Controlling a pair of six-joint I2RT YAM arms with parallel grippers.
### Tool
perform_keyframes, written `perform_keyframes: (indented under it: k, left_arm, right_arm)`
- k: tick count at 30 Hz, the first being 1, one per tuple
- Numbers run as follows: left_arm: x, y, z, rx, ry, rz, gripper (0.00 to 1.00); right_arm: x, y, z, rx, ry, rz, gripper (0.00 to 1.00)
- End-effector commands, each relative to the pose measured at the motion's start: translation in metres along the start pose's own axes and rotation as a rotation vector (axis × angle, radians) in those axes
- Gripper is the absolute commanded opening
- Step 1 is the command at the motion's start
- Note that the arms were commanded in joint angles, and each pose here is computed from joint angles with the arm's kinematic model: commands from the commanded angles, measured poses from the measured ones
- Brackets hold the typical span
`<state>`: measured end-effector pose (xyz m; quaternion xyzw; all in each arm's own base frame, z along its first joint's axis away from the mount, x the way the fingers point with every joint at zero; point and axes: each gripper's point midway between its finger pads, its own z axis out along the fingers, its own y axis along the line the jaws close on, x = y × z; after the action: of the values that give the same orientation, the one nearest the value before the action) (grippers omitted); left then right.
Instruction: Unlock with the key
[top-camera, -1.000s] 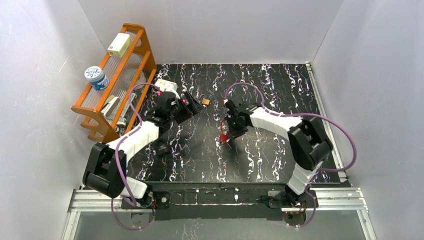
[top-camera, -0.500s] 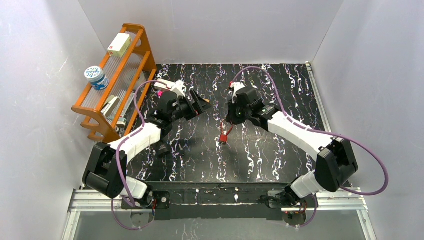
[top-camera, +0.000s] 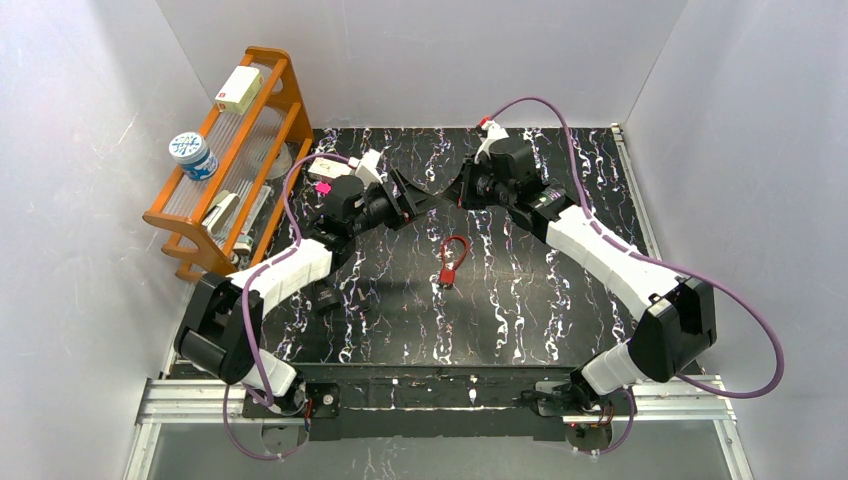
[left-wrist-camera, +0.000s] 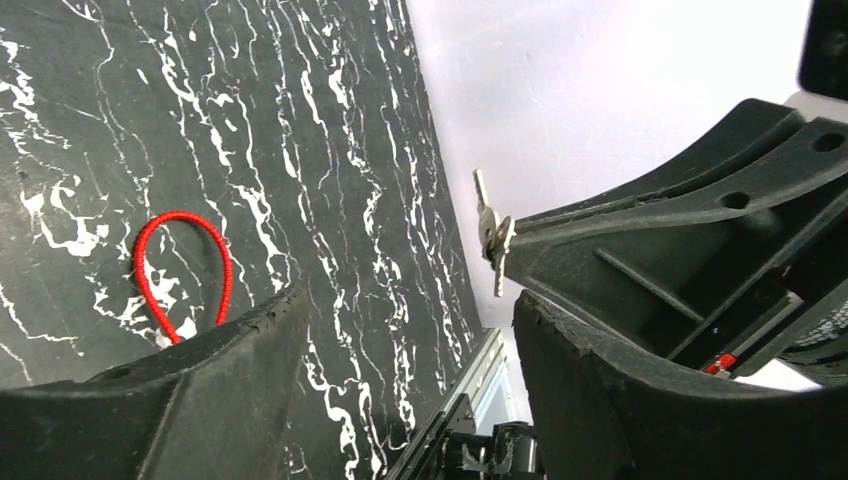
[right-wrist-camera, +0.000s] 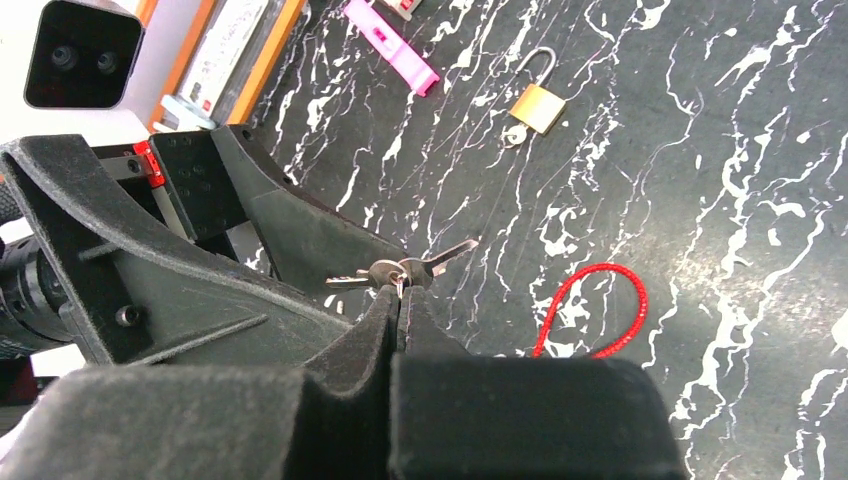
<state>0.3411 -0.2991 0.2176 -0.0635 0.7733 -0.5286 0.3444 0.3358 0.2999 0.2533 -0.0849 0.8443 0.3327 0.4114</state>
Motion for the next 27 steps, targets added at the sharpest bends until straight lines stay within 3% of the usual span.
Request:
perform_keyframes:
  k: [1,14,27]
  left_arm:
    - [-0.021,-0.036,-0.002,0.091,-0.068,0.018,0.70]
    - [-0.019,-0.033,0.000,0.084,-0.078,0.015,0.40]
    - [-0.022,-0.039,0.002,0.105,-0.081,0.038,0.40]
  right_arm:
    - [-0.023,0.020,-0.010,-0.078,-0.051,0.048,0.01]
    - [-0.009,0.007,-0.008,-0.092,0.003,0.090,0.01]
    - [0.009,-0.004,0.003,-0.068,0.071,0.097,0.01]
